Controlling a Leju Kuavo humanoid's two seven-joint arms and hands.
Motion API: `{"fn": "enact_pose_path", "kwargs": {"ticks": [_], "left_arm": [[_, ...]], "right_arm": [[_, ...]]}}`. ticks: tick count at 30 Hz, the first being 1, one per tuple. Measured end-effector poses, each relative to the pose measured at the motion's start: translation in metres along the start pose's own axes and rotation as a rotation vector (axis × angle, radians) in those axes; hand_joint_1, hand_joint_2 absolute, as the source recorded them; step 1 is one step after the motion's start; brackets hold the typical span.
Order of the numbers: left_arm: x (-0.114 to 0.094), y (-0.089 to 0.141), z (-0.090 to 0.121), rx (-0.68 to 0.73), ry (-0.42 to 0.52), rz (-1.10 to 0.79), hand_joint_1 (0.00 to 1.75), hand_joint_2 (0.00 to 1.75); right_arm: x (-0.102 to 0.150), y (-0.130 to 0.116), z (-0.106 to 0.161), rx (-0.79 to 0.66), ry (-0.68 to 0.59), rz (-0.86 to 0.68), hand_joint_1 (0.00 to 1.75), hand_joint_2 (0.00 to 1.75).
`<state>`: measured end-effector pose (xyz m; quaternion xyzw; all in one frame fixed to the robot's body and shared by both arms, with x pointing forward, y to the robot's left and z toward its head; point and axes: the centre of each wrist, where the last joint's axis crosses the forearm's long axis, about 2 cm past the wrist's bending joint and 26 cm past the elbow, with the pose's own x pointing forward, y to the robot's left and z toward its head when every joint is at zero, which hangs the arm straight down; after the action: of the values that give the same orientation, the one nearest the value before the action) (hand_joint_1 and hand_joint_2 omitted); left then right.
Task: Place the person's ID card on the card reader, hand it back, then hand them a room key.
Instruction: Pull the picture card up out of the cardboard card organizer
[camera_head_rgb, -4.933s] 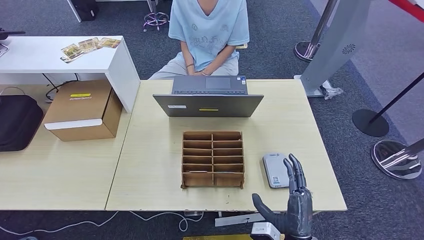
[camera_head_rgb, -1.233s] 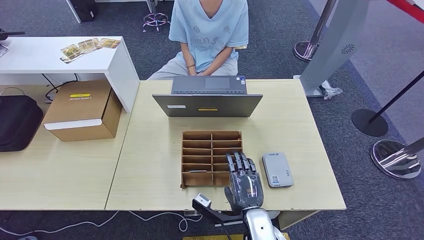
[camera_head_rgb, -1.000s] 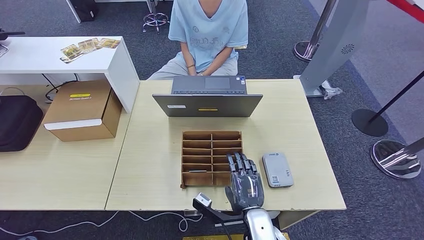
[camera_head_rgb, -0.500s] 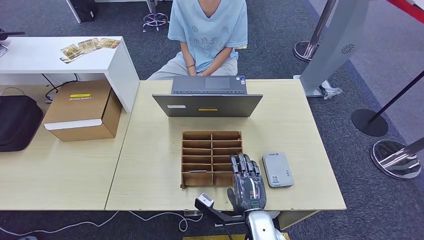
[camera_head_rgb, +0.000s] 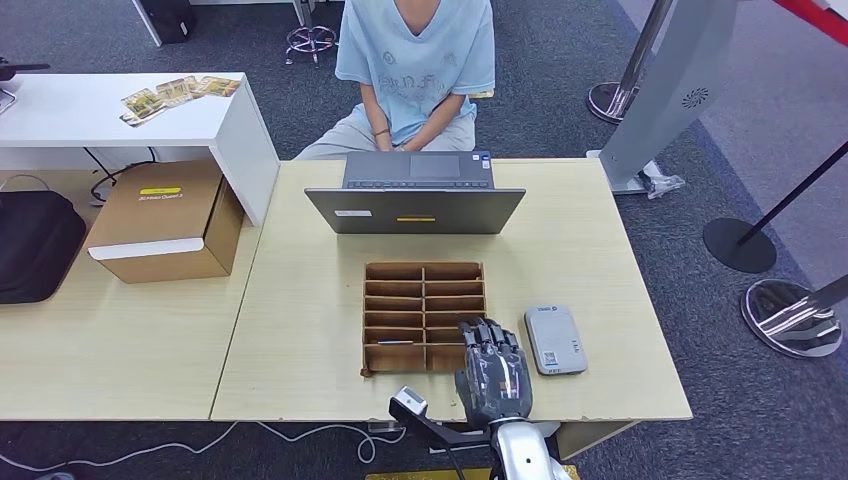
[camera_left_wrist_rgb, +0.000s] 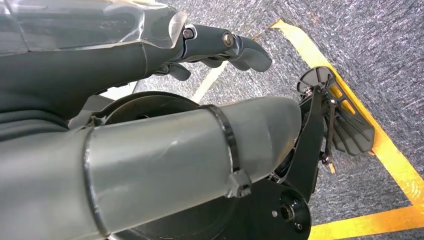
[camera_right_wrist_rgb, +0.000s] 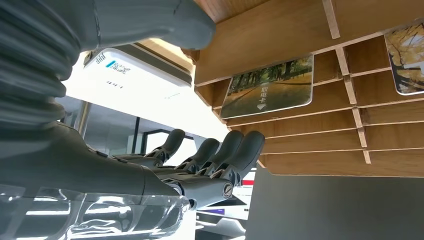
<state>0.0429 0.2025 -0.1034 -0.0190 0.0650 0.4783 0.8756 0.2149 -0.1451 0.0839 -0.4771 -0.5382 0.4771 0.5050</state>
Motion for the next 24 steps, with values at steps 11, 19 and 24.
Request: {"fn": "enact_pose_path", "kwargs": {"ticks": [11, 19, 24], "left_arm": [[0.0, 0.0, 0.0, -0.001, 0.0, 0.001, 0.0, 0.0], [0.0, 0.0001, 0.0, -0.001, 0.0, 0.0, 0.0, 0.0], [0.0, 0.0001, 0.0, 0.0, -0.001, -0.001, 0.0, 0.0]], "right_arm": [[-0.0008, -0.0001, -0.0005, 0.0, -0.005, 0.0, 0.66, 1.75], [-0.0038, 0.0008, -0.0003, -0.002, 0.004, -0.002, 0.49, 1.75], [-0.0053, 0.0021, 0.0014, -0.002, 0.01, -0.005, 0.59, 1.75]]}}
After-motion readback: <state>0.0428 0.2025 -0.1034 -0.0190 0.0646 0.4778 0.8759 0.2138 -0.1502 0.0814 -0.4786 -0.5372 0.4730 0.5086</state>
